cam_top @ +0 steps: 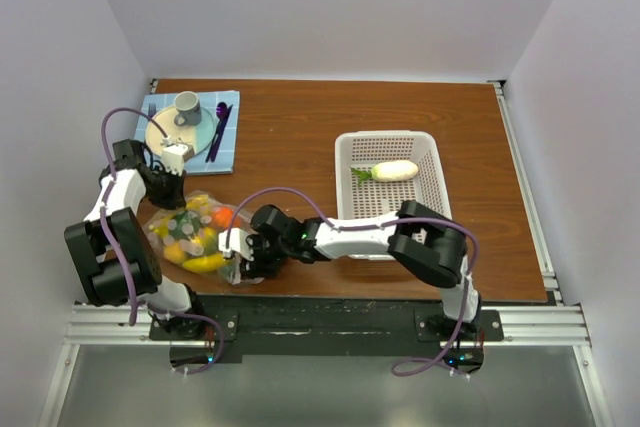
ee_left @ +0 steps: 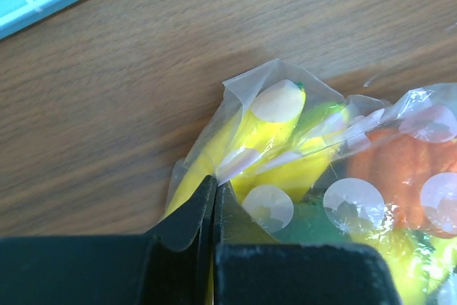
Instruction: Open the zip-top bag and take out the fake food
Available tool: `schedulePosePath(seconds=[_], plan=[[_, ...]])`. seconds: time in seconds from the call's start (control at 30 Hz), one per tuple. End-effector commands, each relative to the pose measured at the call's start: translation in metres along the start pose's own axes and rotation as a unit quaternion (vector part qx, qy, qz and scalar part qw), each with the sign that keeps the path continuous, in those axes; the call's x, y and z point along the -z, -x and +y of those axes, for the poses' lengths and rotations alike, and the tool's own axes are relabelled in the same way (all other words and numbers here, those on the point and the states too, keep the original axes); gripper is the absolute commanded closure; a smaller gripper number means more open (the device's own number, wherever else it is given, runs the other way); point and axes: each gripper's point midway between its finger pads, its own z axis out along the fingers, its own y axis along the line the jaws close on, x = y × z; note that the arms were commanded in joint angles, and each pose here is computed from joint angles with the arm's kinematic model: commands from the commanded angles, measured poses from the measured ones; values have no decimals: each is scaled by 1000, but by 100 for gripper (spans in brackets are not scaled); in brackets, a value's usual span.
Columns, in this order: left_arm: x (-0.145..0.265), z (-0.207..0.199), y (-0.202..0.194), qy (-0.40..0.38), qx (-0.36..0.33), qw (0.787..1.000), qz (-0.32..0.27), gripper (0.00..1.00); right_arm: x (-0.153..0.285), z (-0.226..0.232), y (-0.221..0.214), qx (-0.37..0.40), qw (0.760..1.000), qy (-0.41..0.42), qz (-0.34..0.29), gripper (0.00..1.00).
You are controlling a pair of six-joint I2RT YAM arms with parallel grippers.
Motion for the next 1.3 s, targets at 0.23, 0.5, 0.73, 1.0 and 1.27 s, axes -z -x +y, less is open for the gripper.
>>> schedulePosePath(seconds=[0.23, 0.5, 0.73, 1.0, 1.27], plan=[[5, 33, 14, 77, -3, 997, -11, 100, 55, -18, 18, -67, 994, -76, 34, 100], [7, 37, 11, 93, 13, 996, -6, 100, 140, -64, 49, -163, 982, -90, -43, 100], [34, 3, 50, 19, 36, 997, -69, 100, 267, -193, 47, -223, 861, -458, 3, 100], [17, 6, 33, 26, 42, 998, -48, 100, 319, -210, -75, -322, 684, -654, 22, 100], [10, 11, 25, 39, 43, 997, -40, 100, 297, -208, -107, -365, 677, -632, 88, 2]])
